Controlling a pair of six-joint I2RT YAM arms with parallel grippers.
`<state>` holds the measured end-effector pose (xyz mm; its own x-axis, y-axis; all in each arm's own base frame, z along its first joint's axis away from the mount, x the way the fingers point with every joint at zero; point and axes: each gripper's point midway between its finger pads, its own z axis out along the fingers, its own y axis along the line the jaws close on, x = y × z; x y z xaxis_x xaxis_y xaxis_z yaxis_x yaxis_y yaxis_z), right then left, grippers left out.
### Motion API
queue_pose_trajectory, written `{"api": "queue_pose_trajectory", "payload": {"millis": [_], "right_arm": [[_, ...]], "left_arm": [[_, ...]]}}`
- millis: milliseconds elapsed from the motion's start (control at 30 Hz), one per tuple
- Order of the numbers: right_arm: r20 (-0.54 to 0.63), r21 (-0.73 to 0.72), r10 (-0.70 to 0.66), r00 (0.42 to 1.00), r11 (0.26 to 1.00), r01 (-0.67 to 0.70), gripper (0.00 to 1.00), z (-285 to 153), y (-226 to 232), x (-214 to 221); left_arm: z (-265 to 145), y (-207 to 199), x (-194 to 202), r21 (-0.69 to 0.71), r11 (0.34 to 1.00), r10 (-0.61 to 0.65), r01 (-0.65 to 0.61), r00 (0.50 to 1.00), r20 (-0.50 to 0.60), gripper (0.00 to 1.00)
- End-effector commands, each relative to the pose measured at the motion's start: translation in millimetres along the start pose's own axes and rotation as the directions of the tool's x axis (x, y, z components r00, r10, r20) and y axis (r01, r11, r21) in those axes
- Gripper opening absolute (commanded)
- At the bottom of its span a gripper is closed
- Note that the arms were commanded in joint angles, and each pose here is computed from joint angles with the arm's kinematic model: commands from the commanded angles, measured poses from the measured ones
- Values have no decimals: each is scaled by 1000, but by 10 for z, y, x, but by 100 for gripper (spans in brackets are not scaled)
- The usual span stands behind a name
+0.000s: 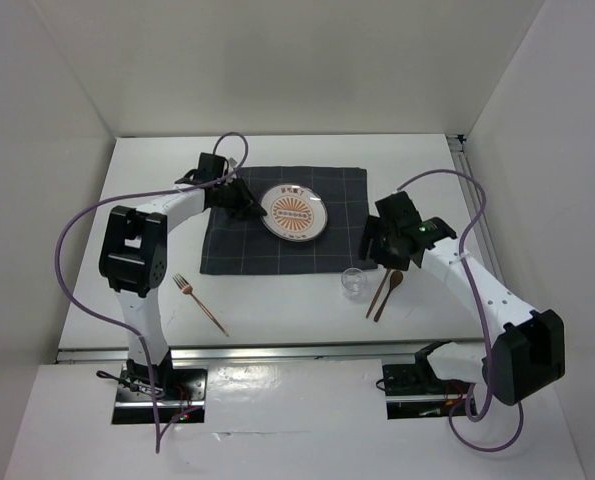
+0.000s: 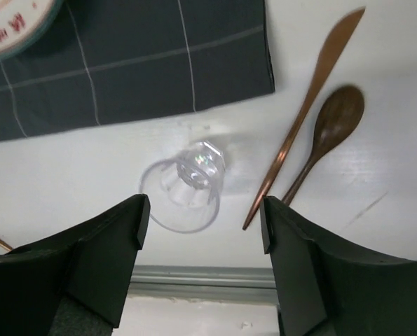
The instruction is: Set the dinner table for one person
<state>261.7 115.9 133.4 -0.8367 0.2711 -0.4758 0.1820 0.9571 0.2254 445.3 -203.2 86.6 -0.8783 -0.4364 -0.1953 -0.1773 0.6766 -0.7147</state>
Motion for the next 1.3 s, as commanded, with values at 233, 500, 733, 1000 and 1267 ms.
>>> {"api": "queue_pose_trajectory", "payload": {"millis": [233,500,733,1000,1267], "right_arm": [[-116,-50,51,992,997,-58,72,161,22,429],[-158,-33,60,986,997,-66,64,350,-25,614],[-124,12,52,991,999,-51,38,498,-107,613],[80,7,13,997,1000,-14,0,43,117,-143],[199,81,-58,978,996,43,0,370,365,-1319]], "left_arm": [[121,343,166,-146,987,57,-65,997,-59,47],[-62,342,210,-230,964,120,-135,990,-78,70],[-651,334,77,-427,895,155,-129,988,27,70],[-1472,-54,27,-434,889,251,-143,947,203,68],[-1814,229,341,-505,860,209,-66,950,231,68]]}}
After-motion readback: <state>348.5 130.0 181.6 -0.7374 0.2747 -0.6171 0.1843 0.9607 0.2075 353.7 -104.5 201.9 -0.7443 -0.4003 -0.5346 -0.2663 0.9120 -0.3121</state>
